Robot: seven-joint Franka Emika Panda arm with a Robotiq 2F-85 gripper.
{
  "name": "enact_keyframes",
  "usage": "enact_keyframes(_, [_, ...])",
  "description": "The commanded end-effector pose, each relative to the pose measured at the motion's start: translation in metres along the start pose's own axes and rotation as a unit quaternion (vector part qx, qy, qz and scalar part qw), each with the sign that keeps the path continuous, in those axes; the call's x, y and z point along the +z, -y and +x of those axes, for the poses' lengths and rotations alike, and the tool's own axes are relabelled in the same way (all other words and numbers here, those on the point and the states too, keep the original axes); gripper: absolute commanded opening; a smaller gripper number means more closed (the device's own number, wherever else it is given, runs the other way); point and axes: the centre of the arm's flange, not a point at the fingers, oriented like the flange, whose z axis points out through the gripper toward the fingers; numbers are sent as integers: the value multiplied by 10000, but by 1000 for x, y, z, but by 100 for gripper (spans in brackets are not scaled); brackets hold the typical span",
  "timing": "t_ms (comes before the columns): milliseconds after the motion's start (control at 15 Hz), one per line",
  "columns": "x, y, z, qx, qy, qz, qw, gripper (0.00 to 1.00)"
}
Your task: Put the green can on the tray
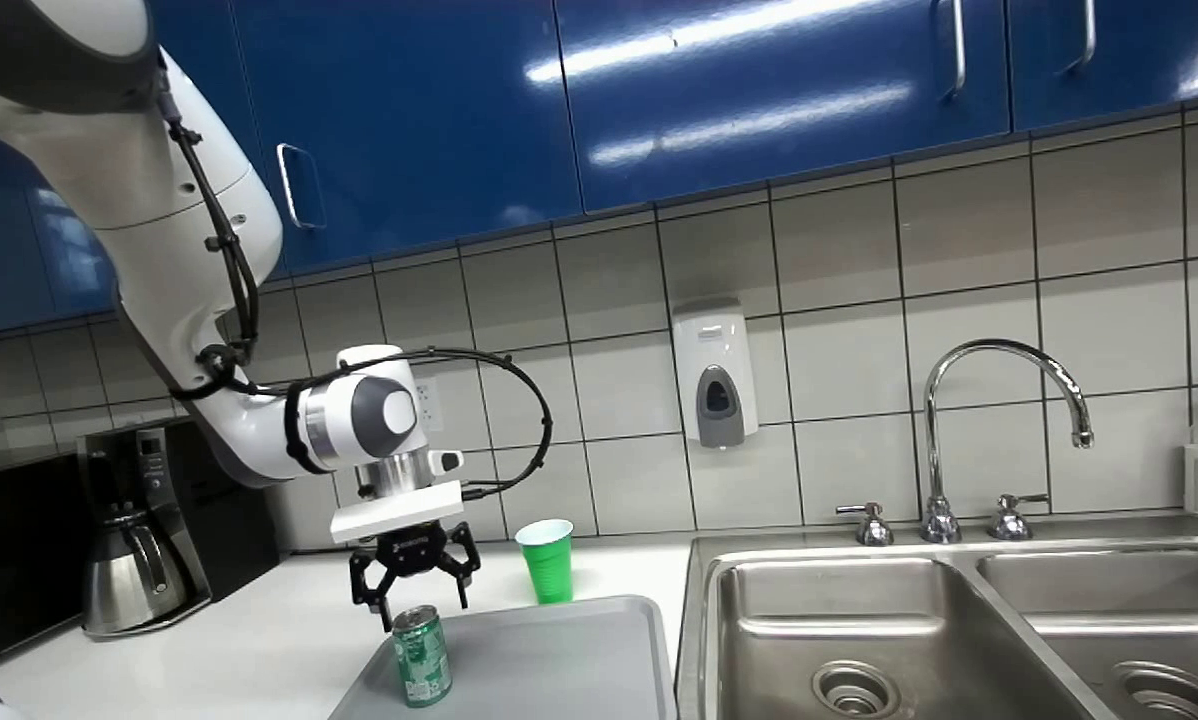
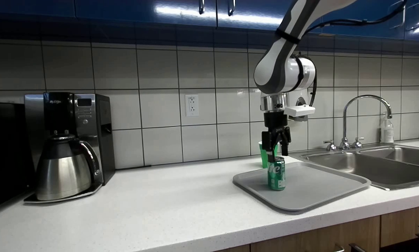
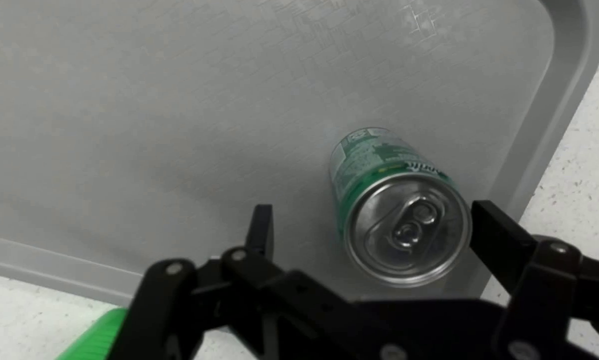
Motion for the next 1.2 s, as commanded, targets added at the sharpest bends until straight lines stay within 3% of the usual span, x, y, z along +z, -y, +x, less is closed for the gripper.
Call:
enact_keyframes(0, [-33,1,-10,84,-271,-232,9993,100])
enact_keyframes(533, [-73,5,-21,235,-611,-395,9971,100])
enact_keyframes(1133, [-118,20,-63,595,-928,-494,9927,100])
